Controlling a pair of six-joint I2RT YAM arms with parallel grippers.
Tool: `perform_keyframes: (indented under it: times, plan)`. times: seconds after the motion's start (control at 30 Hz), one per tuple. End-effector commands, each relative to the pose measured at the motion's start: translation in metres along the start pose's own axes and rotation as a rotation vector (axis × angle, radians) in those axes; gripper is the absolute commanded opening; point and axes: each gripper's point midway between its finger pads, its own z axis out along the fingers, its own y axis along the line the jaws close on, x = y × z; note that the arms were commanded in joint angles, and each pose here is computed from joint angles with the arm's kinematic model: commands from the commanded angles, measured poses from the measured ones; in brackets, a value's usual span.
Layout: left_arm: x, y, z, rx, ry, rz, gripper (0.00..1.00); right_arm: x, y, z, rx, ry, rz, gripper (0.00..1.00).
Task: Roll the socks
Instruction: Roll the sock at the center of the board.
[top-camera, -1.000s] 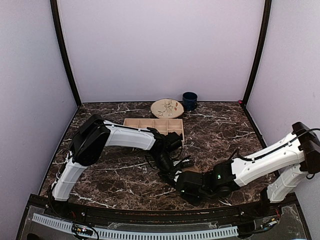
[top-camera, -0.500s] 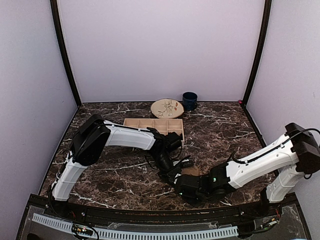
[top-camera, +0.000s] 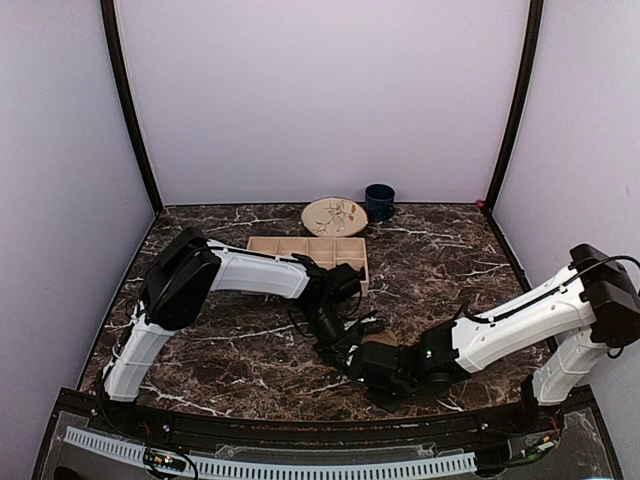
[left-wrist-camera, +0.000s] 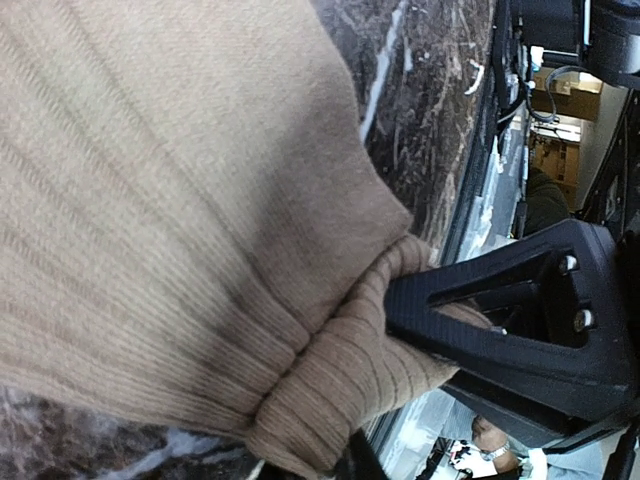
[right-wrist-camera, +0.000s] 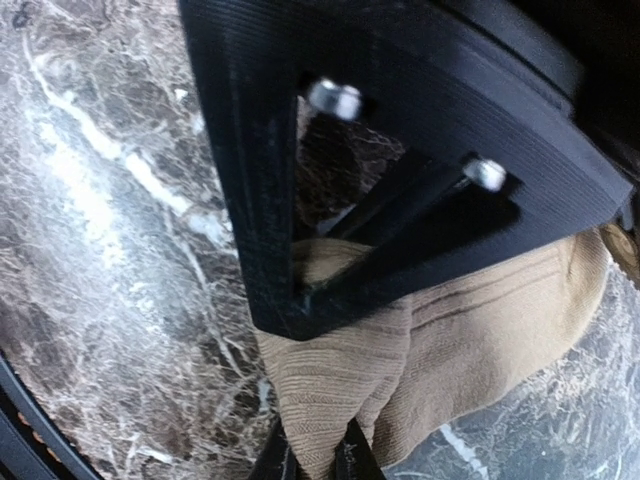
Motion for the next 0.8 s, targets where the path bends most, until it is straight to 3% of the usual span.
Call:
perform_keyframes:
  times: [0.0, 0.17, 0.23, 0.4, 0.77]
  plan:
    - [0.024, 0.033, 0.010, -0.107, 0.061, -0.090, 0.18, 0.007, 0.019, 0.007, -0.138, 0.029, 0.045, 0.08]
    - [0.016, 0.035, -0.003, -0.143, -0.021, -0.098, 0.35, 0.006, 0.027, 0.006, -0.227, 0.030, 0.084, 0.07]
    - [0.013, 0.041, -0.010, -0.184, -0.059, -0.113, 0.38, 0.007, 0.029, 0.006, -0.266, 0.034, 0.117, 0.07]
    - [0.004, 0.041, -0.027, -0.214, -0.142, -0.106, 0.40, 0.005, 0.029, 0.001, -0.344, 0.015, 0.200, 0.07]
    - [0.008, 0.041, -0.038, -0.258, -0.192, -0.102, 0.40, 0.019, 0.029, 0.008, -0.430, 0.071, 0.383, 0.07]
